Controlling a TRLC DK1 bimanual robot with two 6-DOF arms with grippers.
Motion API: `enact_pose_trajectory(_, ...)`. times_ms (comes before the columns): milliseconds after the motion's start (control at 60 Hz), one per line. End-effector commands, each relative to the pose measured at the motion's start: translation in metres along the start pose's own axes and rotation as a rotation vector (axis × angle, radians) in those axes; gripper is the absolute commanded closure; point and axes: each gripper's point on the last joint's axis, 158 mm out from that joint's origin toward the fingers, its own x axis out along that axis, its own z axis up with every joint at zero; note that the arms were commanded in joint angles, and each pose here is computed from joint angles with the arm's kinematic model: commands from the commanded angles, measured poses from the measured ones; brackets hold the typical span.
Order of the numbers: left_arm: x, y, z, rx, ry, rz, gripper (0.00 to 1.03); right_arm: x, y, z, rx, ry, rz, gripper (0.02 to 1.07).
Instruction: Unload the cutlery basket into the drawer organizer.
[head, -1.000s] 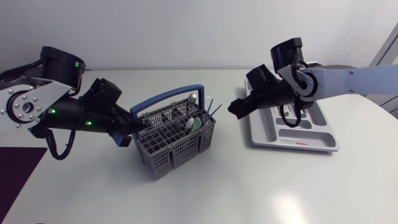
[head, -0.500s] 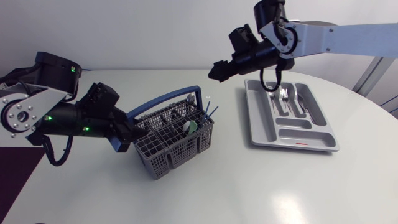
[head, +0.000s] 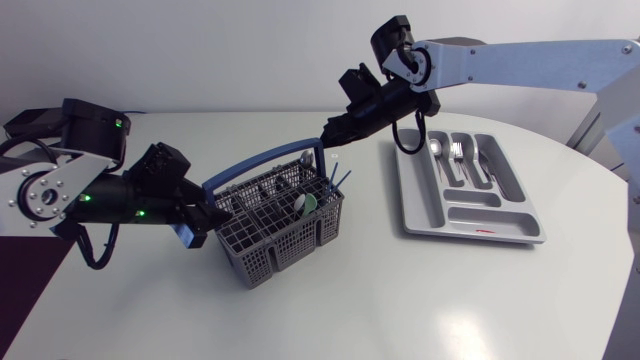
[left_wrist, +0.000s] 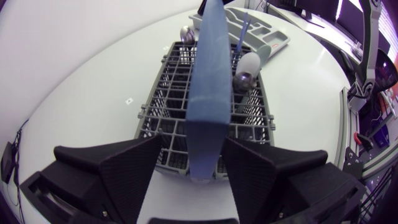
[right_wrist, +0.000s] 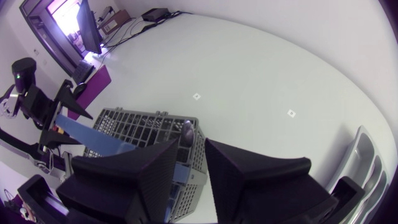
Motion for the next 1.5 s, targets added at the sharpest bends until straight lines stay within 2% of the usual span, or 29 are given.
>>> enact_pose_trajectory(0,0.008,0.007,-0.001,0.022,0.009,-0.002,0.32,-0.007,0.018,-0.017,-0.026,0.039,0.034,0.74)
enact_pose_trajectory(317,0.022,0.022,0.013,0.045,0.003,0.001,0.31,-0.013,0.049,-0.062,-0.054,0.096,0.072,0.74)
enact_pose_trajectory(517,0.019,0.016,0.010,0.048,0.005,-0.005,0.31,-0.009,0.011,-0.041,-0.003,0.028,-0.019,0.74)
enact_pose_trajectory(633,0.013,0.012,0.007,0.058,-0.003,0.001,0.31,-0.001,-0.005,-0.025,0.036,0.004,-0.032,0.74)
enact_pose_trajectory(817,0.011,0.013,0.002,0.062,0.001,0.007,0.31,0.025,0.009,-0.014,0.036,0.018,0.037,0.74)
enact_pose_trajectory(950,0.015,0.015,0.002,0.070,0.003,0.005,0.31,0.039,0.030,-0.026,0.025,0.092,0.117,0.74)
enact_pose_trajectory(1067,0.020,0.019,0.005,0.070,0.005,0.005,0.31,0.033,0.036,-0.040,0.004,0.128,0.137,0.74)
enact_pose_trajectory(1483,0.047,0.016,0.026,0.101,0.009,-0.043,0.31,-0.014,0.052,-0.087,-0.007,0.138,0.137,0.74)
